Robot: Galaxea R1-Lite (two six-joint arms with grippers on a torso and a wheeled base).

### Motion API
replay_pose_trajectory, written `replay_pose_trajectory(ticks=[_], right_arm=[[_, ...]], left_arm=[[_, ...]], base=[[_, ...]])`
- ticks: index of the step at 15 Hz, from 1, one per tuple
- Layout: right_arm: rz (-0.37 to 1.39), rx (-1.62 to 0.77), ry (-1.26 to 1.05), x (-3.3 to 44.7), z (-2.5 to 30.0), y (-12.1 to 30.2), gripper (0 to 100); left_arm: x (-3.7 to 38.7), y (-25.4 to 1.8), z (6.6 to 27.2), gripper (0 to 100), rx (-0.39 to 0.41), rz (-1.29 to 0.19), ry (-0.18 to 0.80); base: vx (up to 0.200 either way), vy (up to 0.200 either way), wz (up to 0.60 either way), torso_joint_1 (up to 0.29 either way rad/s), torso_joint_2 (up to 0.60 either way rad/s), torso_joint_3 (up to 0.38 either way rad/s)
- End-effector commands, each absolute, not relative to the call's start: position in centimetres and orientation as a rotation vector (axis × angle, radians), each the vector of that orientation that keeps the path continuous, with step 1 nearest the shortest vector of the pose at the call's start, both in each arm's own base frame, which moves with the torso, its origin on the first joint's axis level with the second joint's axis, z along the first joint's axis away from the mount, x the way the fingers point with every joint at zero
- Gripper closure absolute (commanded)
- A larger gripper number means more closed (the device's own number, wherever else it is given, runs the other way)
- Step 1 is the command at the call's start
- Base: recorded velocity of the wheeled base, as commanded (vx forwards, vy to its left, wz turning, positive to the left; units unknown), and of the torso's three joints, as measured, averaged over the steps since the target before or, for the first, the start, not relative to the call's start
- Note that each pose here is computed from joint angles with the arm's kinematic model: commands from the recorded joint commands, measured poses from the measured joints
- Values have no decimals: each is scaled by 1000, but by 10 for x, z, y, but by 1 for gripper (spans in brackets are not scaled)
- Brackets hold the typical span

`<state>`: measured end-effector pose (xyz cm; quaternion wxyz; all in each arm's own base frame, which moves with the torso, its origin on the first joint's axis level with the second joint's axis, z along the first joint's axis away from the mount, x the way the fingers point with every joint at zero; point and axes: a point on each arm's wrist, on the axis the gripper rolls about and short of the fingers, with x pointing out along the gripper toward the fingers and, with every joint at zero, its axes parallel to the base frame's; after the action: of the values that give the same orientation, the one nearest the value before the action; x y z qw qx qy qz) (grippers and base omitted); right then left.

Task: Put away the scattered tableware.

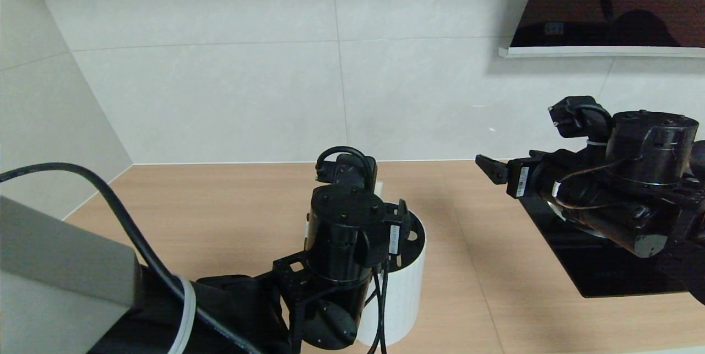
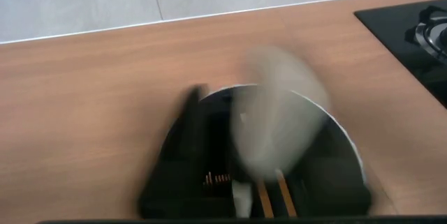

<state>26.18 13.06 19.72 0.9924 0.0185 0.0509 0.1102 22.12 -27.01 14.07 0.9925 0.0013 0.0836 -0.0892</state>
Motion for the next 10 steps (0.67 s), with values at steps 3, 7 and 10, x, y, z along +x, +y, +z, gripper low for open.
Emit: replay_pose_trajectory(ticks=[3,7,10], right_arm=[[222,38,99,261,198,131,0],[227,66,45,255,212,127,0],[220,89,-13,237,228,116,0]], left_arm=[[218,-266,146,0,-4,-180,160],[188,-221,209,0,-115,-287,47],[163,-159,252,0,-194,-357,-87]], base=[[0,0,0,0,0,0],[0,0,0,0,0,0],[0,0,0,0,0,0]])
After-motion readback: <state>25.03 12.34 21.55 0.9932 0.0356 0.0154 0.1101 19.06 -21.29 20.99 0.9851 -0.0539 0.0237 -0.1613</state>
